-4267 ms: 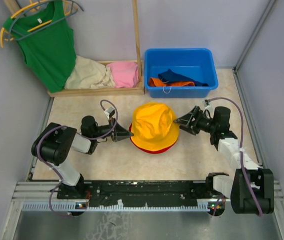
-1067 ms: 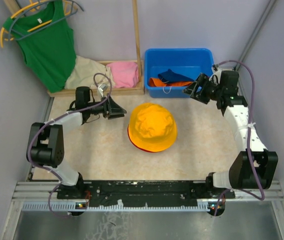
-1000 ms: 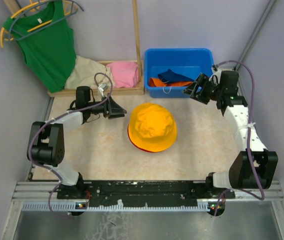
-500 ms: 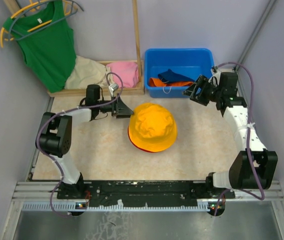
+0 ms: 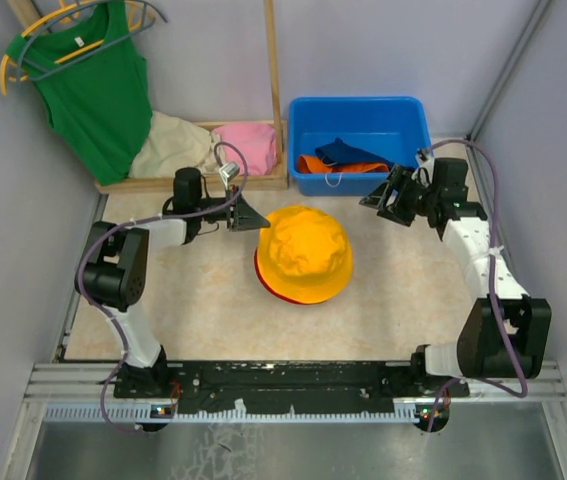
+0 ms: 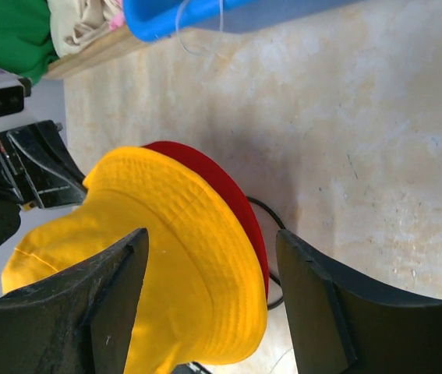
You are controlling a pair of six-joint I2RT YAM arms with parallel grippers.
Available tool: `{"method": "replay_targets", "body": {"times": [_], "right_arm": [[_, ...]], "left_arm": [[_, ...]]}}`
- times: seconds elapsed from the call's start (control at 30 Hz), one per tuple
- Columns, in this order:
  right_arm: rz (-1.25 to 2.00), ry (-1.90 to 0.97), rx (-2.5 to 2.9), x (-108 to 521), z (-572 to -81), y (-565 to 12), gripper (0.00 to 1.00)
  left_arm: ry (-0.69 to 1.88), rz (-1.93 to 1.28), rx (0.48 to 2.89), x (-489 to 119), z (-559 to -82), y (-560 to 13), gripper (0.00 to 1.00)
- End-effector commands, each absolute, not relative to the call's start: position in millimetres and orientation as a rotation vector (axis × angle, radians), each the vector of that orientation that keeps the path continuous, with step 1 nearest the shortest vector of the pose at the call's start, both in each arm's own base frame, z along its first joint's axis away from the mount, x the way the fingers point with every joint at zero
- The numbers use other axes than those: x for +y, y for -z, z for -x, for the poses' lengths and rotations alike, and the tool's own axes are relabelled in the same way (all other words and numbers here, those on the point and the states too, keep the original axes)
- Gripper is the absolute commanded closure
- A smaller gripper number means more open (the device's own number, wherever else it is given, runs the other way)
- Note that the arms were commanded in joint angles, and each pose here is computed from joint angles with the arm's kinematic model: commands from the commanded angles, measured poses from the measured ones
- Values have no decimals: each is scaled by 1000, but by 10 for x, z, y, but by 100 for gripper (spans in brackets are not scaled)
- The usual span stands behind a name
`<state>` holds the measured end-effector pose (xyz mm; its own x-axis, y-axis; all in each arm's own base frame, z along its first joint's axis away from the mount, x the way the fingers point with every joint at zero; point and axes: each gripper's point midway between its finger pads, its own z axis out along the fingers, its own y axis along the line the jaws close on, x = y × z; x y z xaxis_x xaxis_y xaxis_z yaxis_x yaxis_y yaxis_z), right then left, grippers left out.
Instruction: Stack the hats
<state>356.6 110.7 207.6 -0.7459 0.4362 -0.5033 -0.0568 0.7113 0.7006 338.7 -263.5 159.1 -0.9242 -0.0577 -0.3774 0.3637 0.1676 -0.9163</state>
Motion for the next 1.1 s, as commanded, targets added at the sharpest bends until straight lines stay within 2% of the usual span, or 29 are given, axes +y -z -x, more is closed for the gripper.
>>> {"method": "replay_targets", "body": {"times": [0.0,0.4,0.47,0.63,0.73,0.83,1.07], "right_arm": [[-244,-975,2208,1147,-3484,-2144,34],[-248,-966,2176,1136,-3450,-2201,34],[-244,-961,2168,1130,-3502,-2240,34],[-237,-915,2118,1076,-3829,-2397,34],[-233,-878,2075,1033,-4148,-2552,34],[-215,-815,2052,1019,-4487,-2647,33],[-150,-559,2107,1065,-5400,-2366,26]], "left_arm": [[1865,-308,2117,-2658,-3297,-1500,99],[1873,-231,2181,-2599,-3087,-1195,99],[1882,-234,2174,-2599,-3090,-1226,95],[1871,-205,2151,-2561,-3171,-1331,62],[1803,-154,2137,-2450,-3275,-1392,53],[1719,-115,2140,-2335,-3390,-1444,53],[1623,-40,2150,-2129,-3581,-1588,53]]}}
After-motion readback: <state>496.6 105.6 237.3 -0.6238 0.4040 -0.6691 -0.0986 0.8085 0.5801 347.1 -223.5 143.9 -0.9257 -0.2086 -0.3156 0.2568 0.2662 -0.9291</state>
